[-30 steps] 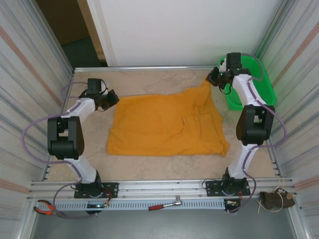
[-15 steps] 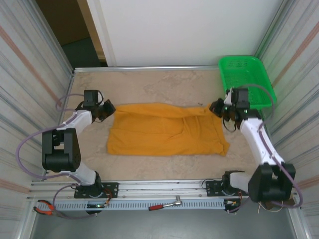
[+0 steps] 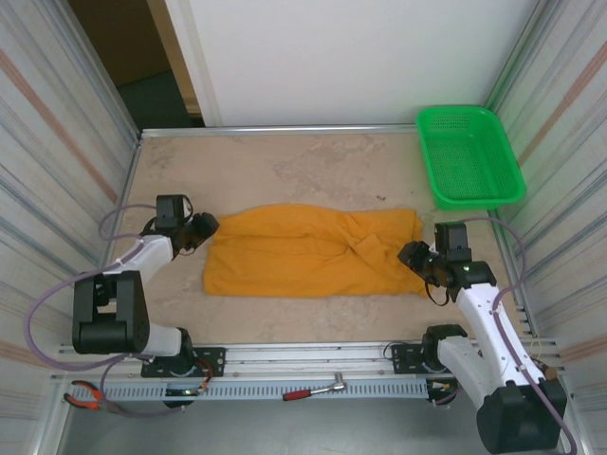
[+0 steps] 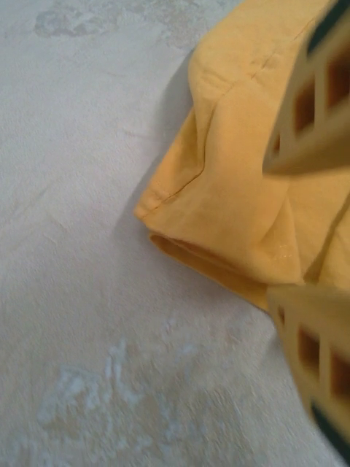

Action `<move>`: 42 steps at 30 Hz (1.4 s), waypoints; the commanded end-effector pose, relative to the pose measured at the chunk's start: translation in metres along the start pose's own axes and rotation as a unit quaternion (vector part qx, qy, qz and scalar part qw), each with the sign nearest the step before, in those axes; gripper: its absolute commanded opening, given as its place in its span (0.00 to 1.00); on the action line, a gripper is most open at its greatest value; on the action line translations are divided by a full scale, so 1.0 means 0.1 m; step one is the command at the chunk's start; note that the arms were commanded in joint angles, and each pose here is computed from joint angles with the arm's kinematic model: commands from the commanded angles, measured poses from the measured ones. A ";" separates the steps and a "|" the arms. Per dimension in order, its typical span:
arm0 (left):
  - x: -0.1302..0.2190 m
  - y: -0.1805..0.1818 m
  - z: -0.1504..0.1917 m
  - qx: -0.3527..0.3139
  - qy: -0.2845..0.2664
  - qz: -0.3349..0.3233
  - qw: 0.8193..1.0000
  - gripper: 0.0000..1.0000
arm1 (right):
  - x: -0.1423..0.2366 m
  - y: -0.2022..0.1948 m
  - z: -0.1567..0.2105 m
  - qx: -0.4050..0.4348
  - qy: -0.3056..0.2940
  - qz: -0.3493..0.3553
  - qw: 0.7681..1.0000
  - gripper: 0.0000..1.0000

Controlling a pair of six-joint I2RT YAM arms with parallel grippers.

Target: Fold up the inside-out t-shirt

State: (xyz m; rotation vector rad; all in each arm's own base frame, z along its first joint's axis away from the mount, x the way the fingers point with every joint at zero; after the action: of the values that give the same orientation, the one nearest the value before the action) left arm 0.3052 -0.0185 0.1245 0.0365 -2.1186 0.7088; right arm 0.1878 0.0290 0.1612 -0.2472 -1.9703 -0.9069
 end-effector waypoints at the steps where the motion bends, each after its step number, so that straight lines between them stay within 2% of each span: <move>1: 0.14 0.07 -0.02 0.009 -0.031 -0.029 0.999 0.71 | 0.11 -0.02 -0.06 -0.011 -0.034 0.020 0.999 0.52; 4: 0.25 0.01 -0.13 0.001 -0.053 -0.021 0.998 0.79 | 0.16 0.23 -0.19 0.017 -0.030 -0.015 0.999 0.50; 7: 0.28 -0.12 -0.26 -0.018 -0.049 -0.001 0.999 0.81 | 0.08 0.53 -0.29 0.071 -0.002 -0.033 0.997 0.50; 11: 0.15 -0.23 -0.36 -0.033 -0.012 0.008 0.999 0.82 | -0.30 0.87 -0.33 0.140 0.055 -0.015 0.989 0.57; 13: 0.08 -0.28 -0.35 -0.039 0.004 0.009 0.999 0.82 | -0.51 0.97 -0.31 0.162 0.075 -0.006 0.984 0.57; 22: 0.01 -0.35 -0.29 -0.036 0.016 0.017 0.999 0.83 | -1.17 0.93 -0.14 0.191 0.112 0.051 0.974 0.55; 24: 0.01 -0.36 -0.29 -0.038 0.017 0.019 0.999 0.83 | -1.24 0.92 -0.13 0.191 0.116 0.056 0.973 0.46; 28: 0.04 -0.38 -0.29 -0.037 0.014 0.020 0.999 0.83 | -1.22 0.90 -0.11 0.194 0.122 0.055 0.972 0.00; 36: 0.06 -0.40 -0.26 -0.037 0.014 0.031 0.999 0.83 | -0.77 0.87 0.05 0.219 0.115 0.042 0.968 0.00; 42: 0.07 -0.40 -0.23 -0.039 0.016 0.032 0.999 0.83 | -0.53 0.73 0.54 0.238 0.142 0.045 0.960 0.00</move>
State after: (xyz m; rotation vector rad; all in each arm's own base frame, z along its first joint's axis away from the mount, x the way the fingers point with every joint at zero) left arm 0.3334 -0.0362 0.1531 -0.0627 -2.1140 0.6525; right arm 0.2469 0.1270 0.1474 0.1147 -1.8967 -0.3935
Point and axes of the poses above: each hand's point on the last joint's axis, 136 mm out from that joint toward the fingers, its own x axis back along the fingers, its own y axis along the line the jaws close on, z = x × y, the point moved 7 cm from there along x, back along the fingers, and after that the axes turned 7 degrees about -x, right-handed, at the moved point
